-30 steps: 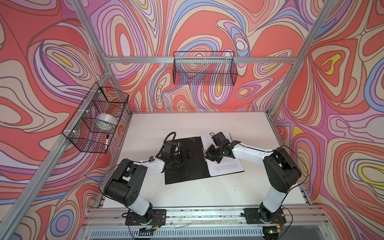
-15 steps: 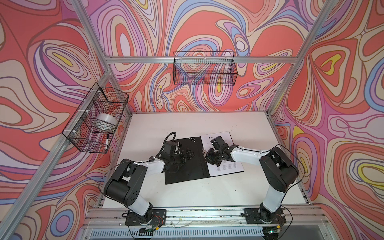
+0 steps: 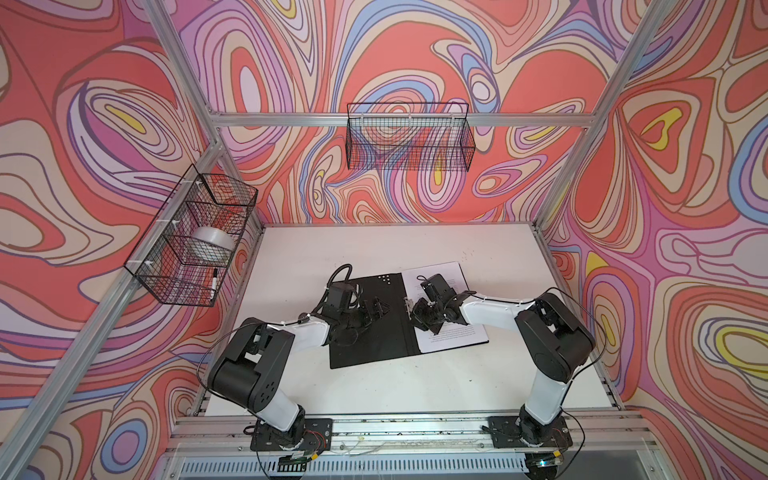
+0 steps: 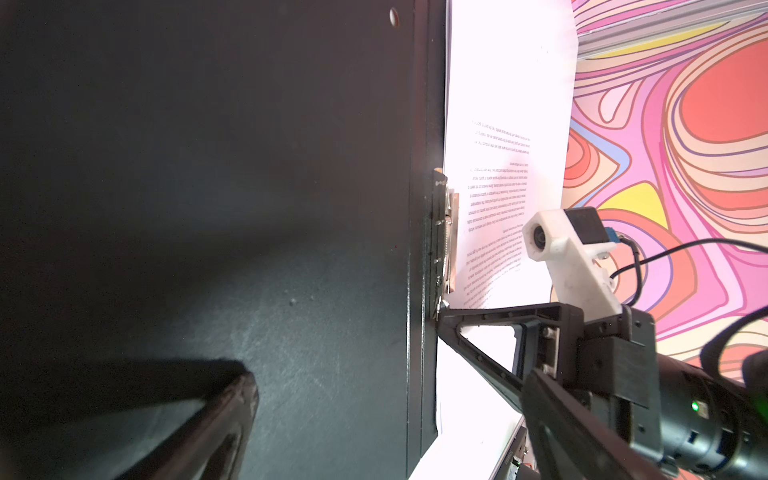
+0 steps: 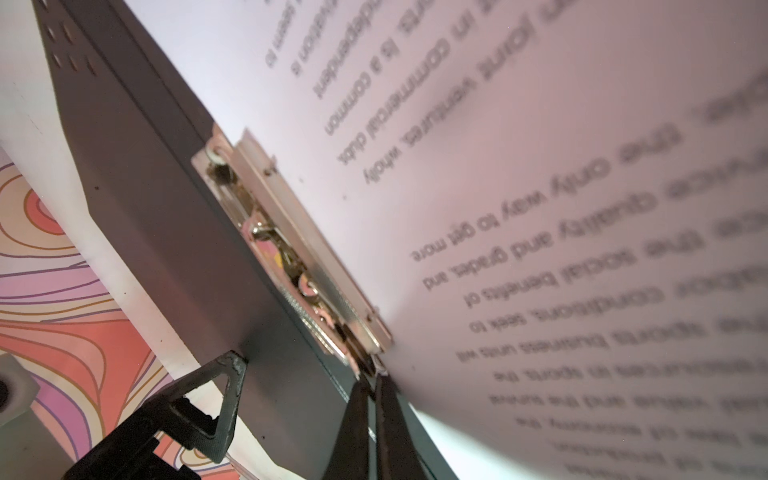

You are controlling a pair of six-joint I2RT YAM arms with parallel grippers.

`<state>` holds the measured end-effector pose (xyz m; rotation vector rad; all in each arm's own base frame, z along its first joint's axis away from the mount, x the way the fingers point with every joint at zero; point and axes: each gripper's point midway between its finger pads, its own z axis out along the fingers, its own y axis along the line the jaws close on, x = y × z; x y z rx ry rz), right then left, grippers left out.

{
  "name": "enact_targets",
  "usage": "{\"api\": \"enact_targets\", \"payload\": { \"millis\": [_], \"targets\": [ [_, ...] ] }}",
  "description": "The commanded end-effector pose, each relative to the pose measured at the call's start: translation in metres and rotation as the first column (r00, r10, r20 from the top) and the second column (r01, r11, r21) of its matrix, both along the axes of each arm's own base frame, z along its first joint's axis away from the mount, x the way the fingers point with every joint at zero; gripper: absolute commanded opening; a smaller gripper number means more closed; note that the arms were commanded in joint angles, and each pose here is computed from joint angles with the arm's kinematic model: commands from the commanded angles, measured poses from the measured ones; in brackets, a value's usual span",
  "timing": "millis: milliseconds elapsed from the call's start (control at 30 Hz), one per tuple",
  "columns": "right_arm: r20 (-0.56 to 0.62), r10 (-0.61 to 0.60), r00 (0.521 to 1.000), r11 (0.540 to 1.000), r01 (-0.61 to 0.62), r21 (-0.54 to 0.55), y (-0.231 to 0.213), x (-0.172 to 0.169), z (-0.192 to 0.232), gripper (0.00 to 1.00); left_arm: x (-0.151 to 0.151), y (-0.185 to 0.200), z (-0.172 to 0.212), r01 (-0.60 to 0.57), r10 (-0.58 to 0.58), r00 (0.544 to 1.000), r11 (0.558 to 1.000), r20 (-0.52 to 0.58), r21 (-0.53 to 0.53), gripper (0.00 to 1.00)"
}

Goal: Put the files into the folder

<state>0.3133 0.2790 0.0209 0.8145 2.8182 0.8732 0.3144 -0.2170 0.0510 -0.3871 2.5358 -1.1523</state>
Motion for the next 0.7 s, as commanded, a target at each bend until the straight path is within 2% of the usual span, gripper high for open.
{"api": "enact_targets", "payload": {
  "millis": [0, 267, 300, 400, 667],
  "targets": [
    [-0.185, -0.037, 0.982, 0.972, -0.008, -0.235, -0.047, -0.047, -0.067, 0.0, -0.052, 0.038, -0.074, -0.03, 0.082, 0.957, 0.982, -0.278, 0.187, 1.0],
    [-0.088, 0.054, 0.995, 0.988, -0.066, -0.141, -0.02, -0.03, -0.035, 0.0, -0.047, 0.03, -0.065, -0.012, 0.054, 0.962, 0.988, -0.267, 0.155, 1.0],
    [-0.083, 0.063, 0.995, 0.987, -0.075, -0.142, -0.02, -0.028, -0.034, 0.02, -0.046, 0.029, -0.064, -0.011, 0.051, 0.963, 0.989, -0.266, 0.148, 1.0],
    [-0.037, 0.12, 0.992, 0.986, -0.123, -0.11, -0.008, -0.02, -0.026, 0.19, -0.046, 0.025, -0.066, -0.004, 0.04, 0.96, 0.991, -0.276, 0.13, 1.0],
    [0.158, 0.259, 0.953, 0.966, -0.256, -0.039, 0.021, 0.002, 0.025, 0.46, -0.038, 0.022, -0.052, 0.002, 0.031, 0.965, 0.992, -0.26, 0.126, 1.0]
  ]
}}
